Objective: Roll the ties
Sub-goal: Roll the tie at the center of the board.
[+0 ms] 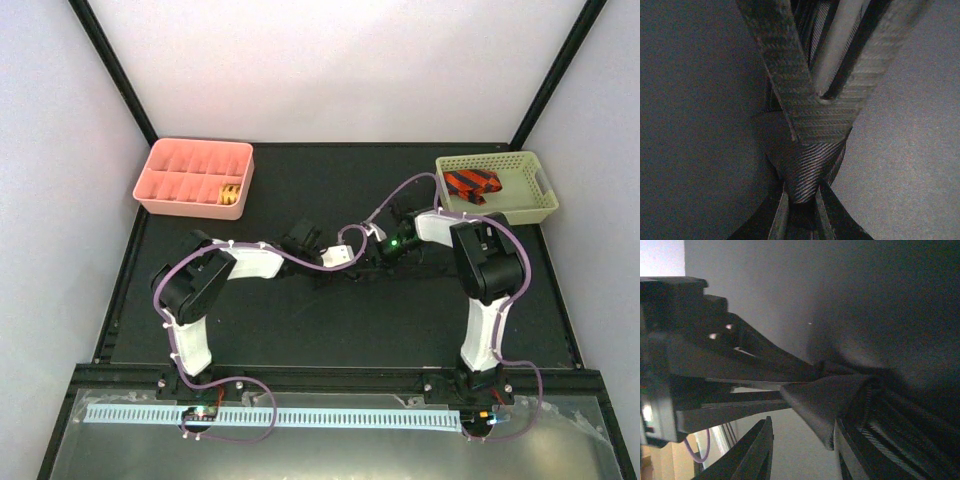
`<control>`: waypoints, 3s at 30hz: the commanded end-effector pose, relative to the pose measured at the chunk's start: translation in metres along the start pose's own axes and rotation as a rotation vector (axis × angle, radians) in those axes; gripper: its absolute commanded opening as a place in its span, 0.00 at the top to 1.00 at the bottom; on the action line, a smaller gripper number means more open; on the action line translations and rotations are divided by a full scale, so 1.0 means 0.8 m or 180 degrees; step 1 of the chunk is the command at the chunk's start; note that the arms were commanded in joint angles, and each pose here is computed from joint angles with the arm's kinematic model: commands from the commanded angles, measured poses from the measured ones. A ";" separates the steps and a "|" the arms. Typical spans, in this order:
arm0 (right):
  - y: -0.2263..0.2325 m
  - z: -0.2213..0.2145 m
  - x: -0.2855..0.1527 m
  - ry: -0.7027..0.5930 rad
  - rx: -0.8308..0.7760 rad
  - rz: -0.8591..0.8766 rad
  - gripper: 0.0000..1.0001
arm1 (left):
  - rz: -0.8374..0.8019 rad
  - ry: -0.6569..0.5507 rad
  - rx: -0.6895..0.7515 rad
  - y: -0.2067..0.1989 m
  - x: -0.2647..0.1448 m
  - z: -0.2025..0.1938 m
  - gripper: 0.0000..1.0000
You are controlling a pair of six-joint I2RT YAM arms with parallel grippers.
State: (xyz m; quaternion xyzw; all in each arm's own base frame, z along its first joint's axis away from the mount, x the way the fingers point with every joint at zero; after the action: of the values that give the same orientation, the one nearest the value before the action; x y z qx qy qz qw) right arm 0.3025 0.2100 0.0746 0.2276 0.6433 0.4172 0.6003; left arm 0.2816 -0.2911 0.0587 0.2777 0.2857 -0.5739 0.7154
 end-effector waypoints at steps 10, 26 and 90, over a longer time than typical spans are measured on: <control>-0.009 0.005 0.013 0.0018 0.0032 -0.0113 0.75 | -0.0034 0.0161 -0.0026 -0.003 0.001 -0.001 0.95; -0.029 -0.003 0.018 0.0080 0.0041 -0.0355 0.98 | 0.0051 -0.0071 -0.0221 0.003 -0.008 0.004 0.63; 0.019 0.005 -0.039 -0.0245 -0.0095 0.0312 0.59 | 0.0039 0.0130 0.0114 -0.019 0.007 -0.007 0.76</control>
State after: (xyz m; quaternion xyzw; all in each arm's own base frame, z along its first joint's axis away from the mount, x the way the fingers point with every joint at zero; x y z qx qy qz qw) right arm 0.3145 0.1845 0.0808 0.2412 0.6253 0.4074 0.6203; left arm 0.2719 -0.3008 0.0674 0.2571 0.2366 -0.5918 0.7265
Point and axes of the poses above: each gripper's point midway between its finger pads, its own x axis out along the fingers, its own y axis along the line the jaws close on, z = x × y, the point moved 5 cm from there along -x, back along the fingers, and after that the axes turned 6 degrees about x, right-handed, at the moved point
